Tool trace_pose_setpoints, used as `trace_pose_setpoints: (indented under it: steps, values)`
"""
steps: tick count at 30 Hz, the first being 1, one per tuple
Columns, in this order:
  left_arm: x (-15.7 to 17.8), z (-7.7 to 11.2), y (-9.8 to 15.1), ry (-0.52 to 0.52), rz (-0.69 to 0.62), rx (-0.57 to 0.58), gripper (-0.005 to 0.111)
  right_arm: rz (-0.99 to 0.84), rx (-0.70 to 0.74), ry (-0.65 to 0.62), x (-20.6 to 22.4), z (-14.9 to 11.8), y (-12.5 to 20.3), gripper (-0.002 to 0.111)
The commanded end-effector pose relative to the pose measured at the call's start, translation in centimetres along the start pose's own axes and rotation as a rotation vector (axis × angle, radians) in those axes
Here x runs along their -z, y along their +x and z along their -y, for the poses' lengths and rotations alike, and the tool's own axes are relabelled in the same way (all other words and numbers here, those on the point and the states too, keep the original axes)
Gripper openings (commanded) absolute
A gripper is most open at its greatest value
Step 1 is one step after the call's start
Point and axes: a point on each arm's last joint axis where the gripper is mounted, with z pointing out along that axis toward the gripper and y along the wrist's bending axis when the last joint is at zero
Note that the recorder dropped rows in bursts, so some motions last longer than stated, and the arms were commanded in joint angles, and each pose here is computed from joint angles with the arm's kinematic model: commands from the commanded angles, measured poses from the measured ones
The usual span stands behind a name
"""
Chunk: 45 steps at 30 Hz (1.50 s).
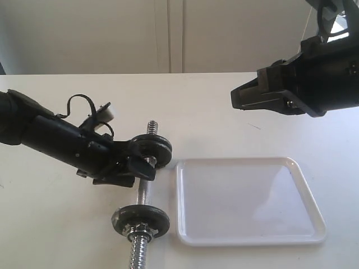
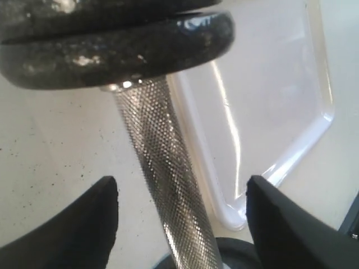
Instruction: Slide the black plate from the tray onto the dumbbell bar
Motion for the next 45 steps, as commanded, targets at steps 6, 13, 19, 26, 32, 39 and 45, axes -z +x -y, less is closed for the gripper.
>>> trace_pose_setpoints:
  steps: [6, 13, 19, 26, 32, 39, 45]
  values:
    - [10.0, 2.0, -0.3, -0.015, 0.125, -0.089, 0.055, 0.029, -0.003, 0.018, 0.0, 0.1, -0.2, 0.000]
    - [16.1, 5.1, 2.0, -0.232, 0.222, -0.158, 0.012, 0.046, 0.029, 0.083, 0.1, 0.7, -0.3, 0.000]
    - [19.9, 7.5, 4.6, -0.417, 0.314, -0.184, 0.000, 0.066, 0.123, 0.221, 0.3, 1.9, -0.6, 0.000]
    - [22.6, 9.8, 8.9, -0.517, 0.471, -0.225, 0.000, 0.083, 0.177, 0.321, 0.3, 2.9, -0.8, 0.000]
    - [23.6, 11.0, 11.5, -0.530, 0.568, -0.284, 0.000, 0.071, 0.144, 0.317, -0.1, 3.2, -0.7, 0.000]
    - [23.9, 11.5, 12.1, -0.530, 0.595, -0.303, 0.000, 0.069, 0.165, 0.317, -0.1, 3.2, -0.7, 0.000]
    - [24.0, 11.5, 12.1, -0.531, 0.597, -0.304, 0.000, 0.069, 0.165, 0.317, -0.1, 3.2, -0.7, 0.000]
